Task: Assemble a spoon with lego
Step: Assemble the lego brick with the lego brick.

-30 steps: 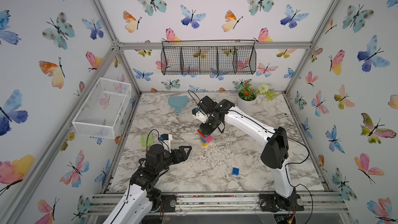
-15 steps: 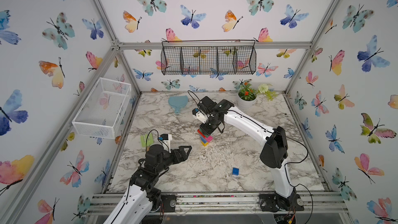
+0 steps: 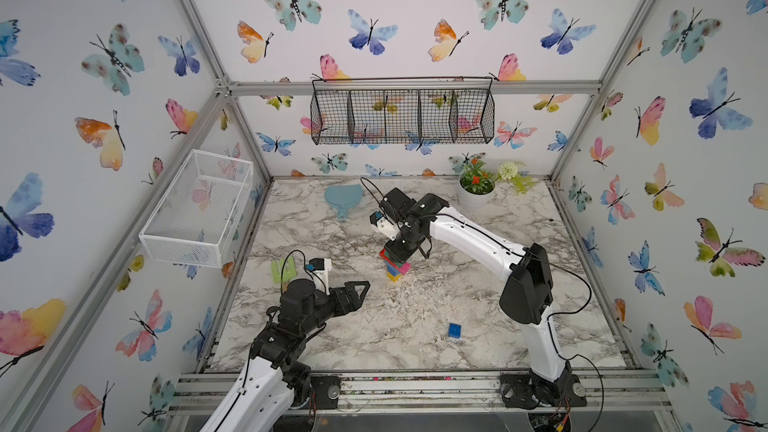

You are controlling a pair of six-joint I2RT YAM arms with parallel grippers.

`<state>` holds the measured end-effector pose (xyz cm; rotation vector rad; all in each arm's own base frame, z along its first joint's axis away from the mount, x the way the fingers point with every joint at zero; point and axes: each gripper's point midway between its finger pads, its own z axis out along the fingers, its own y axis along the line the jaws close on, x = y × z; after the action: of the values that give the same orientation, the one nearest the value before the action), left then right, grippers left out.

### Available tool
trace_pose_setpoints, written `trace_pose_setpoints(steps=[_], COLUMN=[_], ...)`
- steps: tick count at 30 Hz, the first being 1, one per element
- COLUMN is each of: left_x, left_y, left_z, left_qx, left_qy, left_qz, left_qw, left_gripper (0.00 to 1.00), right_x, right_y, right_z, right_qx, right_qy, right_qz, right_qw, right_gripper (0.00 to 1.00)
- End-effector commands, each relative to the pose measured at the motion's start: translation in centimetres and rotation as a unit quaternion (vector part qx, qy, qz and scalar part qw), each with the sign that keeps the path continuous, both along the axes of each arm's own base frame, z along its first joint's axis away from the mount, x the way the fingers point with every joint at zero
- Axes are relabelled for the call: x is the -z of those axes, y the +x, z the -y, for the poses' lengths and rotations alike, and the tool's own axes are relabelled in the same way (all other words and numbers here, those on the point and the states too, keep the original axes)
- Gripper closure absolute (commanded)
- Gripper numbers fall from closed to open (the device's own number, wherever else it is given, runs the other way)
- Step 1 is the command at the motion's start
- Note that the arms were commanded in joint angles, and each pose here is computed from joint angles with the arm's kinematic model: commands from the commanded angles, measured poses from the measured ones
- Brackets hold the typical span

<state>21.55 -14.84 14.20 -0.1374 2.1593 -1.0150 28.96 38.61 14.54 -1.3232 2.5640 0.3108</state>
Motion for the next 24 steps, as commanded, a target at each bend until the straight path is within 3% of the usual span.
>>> trace_pose_setpoints(steps=[1,24], left_x=[0.1,0.2], left_y=[-0.1,-0.2], left_z=[-0.2,-0.2], left_qx=[0.002,0.003], left_qy=[0.007,0.008], left_qz=[0.003,0.005], left_qw=[1.0,1.0], left_gripper=[0.03,0.03], right_x=[1.8,5.3], right_y=[-0.6,-1.5], right_z=[0.2,0.3], right_qx=[-0.001,0.004], right_qy=[-0.028,-0.062], right_qz=[-0.018,-0.052], right_qw=[0.999,0.997], right_gripper=[0.98,0.98])
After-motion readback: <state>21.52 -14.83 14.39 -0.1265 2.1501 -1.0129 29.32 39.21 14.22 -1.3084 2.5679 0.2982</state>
